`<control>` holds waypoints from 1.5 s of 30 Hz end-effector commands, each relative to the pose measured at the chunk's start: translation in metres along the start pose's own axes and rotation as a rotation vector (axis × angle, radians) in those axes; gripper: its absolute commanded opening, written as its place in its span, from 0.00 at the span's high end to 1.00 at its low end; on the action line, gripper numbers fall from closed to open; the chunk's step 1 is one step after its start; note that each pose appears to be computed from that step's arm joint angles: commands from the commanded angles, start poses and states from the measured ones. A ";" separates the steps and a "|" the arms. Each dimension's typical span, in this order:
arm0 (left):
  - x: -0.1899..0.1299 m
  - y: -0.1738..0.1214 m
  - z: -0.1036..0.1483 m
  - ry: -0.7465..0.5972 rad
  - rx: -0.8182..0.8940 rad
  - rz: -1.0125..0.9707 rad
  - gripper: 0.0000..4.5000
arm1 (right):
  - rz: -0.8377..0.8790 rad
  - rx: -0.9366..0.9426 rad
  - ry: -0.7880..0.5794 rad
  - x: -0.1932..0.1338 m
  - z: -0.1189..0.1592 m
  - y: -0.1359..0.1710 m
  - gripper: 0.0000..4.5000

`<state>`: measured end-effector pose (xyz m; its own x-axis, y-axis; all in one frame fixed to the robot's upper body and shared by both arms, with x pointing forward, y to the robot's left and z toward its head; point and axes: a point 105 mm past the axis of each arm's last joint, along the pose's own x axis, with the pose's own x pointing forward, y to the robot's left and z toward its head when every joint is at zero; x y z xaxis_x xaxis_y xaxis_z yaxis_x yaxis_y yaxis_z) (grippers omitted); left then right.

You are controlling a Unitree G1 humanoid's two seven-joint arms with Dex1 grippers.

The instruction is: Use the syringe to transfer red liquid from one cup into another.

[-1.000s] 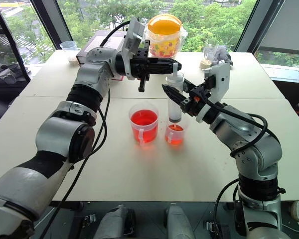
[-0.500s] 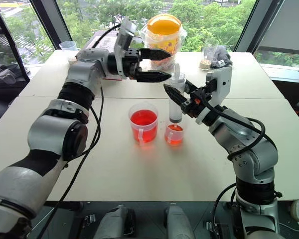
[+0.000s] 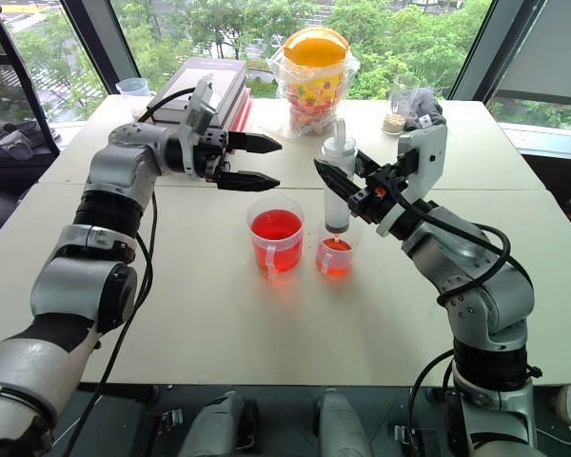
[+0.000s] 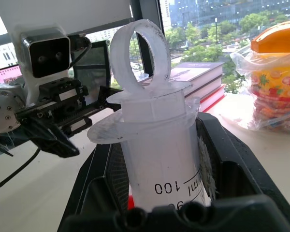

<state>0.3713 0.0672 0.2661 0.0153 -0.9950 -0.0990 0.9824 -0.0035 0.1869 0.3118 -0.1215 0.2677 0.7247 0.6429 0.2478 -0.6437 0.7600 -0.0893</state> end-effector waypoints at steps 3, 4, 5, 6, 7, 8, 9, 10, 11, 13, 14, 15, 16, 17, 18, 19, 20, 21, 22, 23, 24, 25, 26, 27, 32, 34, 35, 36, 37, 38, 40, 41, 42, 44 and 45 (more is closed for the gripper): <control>-0.001 -0.011 0.013 -0.011 0.052 -0.025 0.00 | -0.080 0.035 -0.101 0.000 0.062 -0.027 0.65; -0.001 -0.013 0.011 -0.009 0.051 -0.029 0.00 | -0.146 0.102 -0.090 0.000 0.074 -0.044 0.65; -0.001 -0.014 0.011 -0.009 0.051 -0.031 0.00 | -0.198 0.163 -0.068 -0.001 0.083 -0.058 0.65; -0.001 -0.015 0.010 -0.008 0.050 -0.032 0.00 | -0.227 0.206 -0.050 -0.002 0.088 -0.066 0.65; 0.000 -0.016 0.010 -0.009 0.050 -0.032 0.00 | -0.256 0.235 -0.016 -0.003 0.091 -0.073 0.65; 0.001 -0.016 0.009 -0.012 0.049 -0.032 0.00 | -0.297 0.243 0.039 -0.005 0.091 -0.081 0.65; 0.002 -0.017 0.008 -0.015 0.049 -0.032 0.00 | -0.326 0.257 0.162 -0.008 0.081 -0.089 0.65; 0.004 -0.018 0.006 -0.019 0.049 -0.033 0.00 | -0.361 0.273 0.302 -0.015 0.068 -0.096 0.65; 0.005 -0.019 0.005 -0.022 0.049 -0.034 0.00 | -0.383 0.289 0.397 -0.021 0.059 -0.100 0.65; 0.007 -0.020 0.004 -0.028 0.050 -0.033 0.00 | -0.410 0.318 0.576 -0.033 0.032 -0.106 0.65; 0.008 -0.020 0.003 -0.031 0.051 -0.033 0.00 | -0.418 0.337 0.642 -0.039 0.019 -0.108 0.65; 0.008 -0.021 0.002 -0.033 0.052 -0.032 0.00 | -0.430 0.357 0.698 -0.045 0.006 -0.111 0.65; 0.009 -0.022 0.002 -0.035 0.052 -0.032 0.00 | -0.436 0.369 0.727 -0.048 0.000 -0.112 0.65; 0.009 -0.022 0.002 -0.035 0.052 -0.032 0.00 | -0.444 0.381 0.756 -0.052 -0.006 -0.113 0.65; 0.009 -0.022 0.001 -0.035 0.053 -0.031 0.00 | -0.456 0.402 0.795 -0.055 -0.016 -0.115 0.65; 0.008 -0.023 -0.001 -0.032 0.055 -0.030 0.00 | -0.473 0.430 0.841 -0.060 -0.028 -0.117 0.65; 0.008 -0.024 -0.003 -0.027 0.055 -0.028 0.00 | -0.489 0.450 0.881 -0.063 -0.039 -0.119 0.65; 0.007 -0.024 -0.005 -0.018 0.056 -0.026 0.00 | -0.499 0.463 0.914 -0.066 -0.049 -0.119 0.65; 0.006 -0.025 -0.007 -0.011 0.057 -0.025 0.00 | -0.503 0.471 0.939 -0.067 -0.056 -0.119 0.65; 0.005 -0.026 -0.008 -0.008 0.056 -0.024 0.00 | -0.508 0.476 0.965 -0.069 -0.063 -0.119 0.65; 0.004 -0.027 -0.008 -0.009 0.051 -0.026 0.00 | -0.512 0.481 0.987 -0.070 -0.069 -0.118 0.65; 0.003 -0.029 -0.008 -0.011 0.047 -0.028 0.00 | -0.520 0.485 1.003 -0.072 -0.075 -0.119 0.65; 0.002 -0.030 -0.008 -0.012 0.043 -0.030 0.00 | -0.526 0.487 1.014 -0.072 -0.080 -0.121 0.65; 0.002 -0.031 -0.008 -0.012 0.041 -0.031 0.00 | -0.529 0.488 1.020 -0.073 -0.083 -0.121 0.65; -0.004 -0.041 -0.012 -0.001 0.010 -0.035 0.00 | -0.528 0.490 1.058 -0.073 -0.107 -0.122 0.65; -0.006 -0.042 -0.012 0.003 0.003 -0.029 0.00 | -0.527 0.491 1.062 -0.073 -0.111 -0.123 0.65; -0.007 -0.044 -0.012 0.005 0.002 -0.029 0.00 | -0.529 0.494 1.060 -0.073 -0.112 -0.123 0.65; -0.008 -0.045 -0.012 0.008 0.000 -0.029 0.00 | -0.530 0.495 1.059 -0.073 -0.113 -0.124 0.65; -0.008 -0.045 -0.012 0.012 0.000 -0.029 0.00 | -0.530 0.495 1.057 -0.073 -0.114 -0.125 0.54; -0.008 -0.046 -0.012 0.016 0.001 -0.030 0.00 | -0.529 0.493 1.054 -0.072 -0.114 -0.125 0.43; -0.008 -0.048 -0.012 0.019 0.001 -0.035 0.00 | -0.523 0.489 1.045 -0.072 -0.112 -0.126 0.28; -0.009 -0.048 -0.012 0.021 0.001 -0.038 0.00 | -0.521 0.486 1.036 -0.072 -0.109 -0.126 0.18; -0.008 -0.049 -0.012 0.023 0.001 -0.041 0.00 | -0.521 0.479 1.026 -0.072 -0.106 -0.127 0.07; -0.009 -0.049 -0.012 0.027 0.000 -0.050 0.00 | -0.521 0.457 1.000 -0.073 -0.094 -0.129 0.03; -0.009 -0.050 -0.012 0.030 0.000 -0.054 0.00 | -0.520 0.433 0.990 -0.074 -0.088 -0.129 0.03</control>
<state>0.3303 0.0787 0.2365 -0.0069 -0.9907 -0.1356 0.9891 -0.0268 0.1450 0.3630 -0.2532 0.1515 0.6133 0.2152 -0.7599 -0.0927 0.9751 0.2013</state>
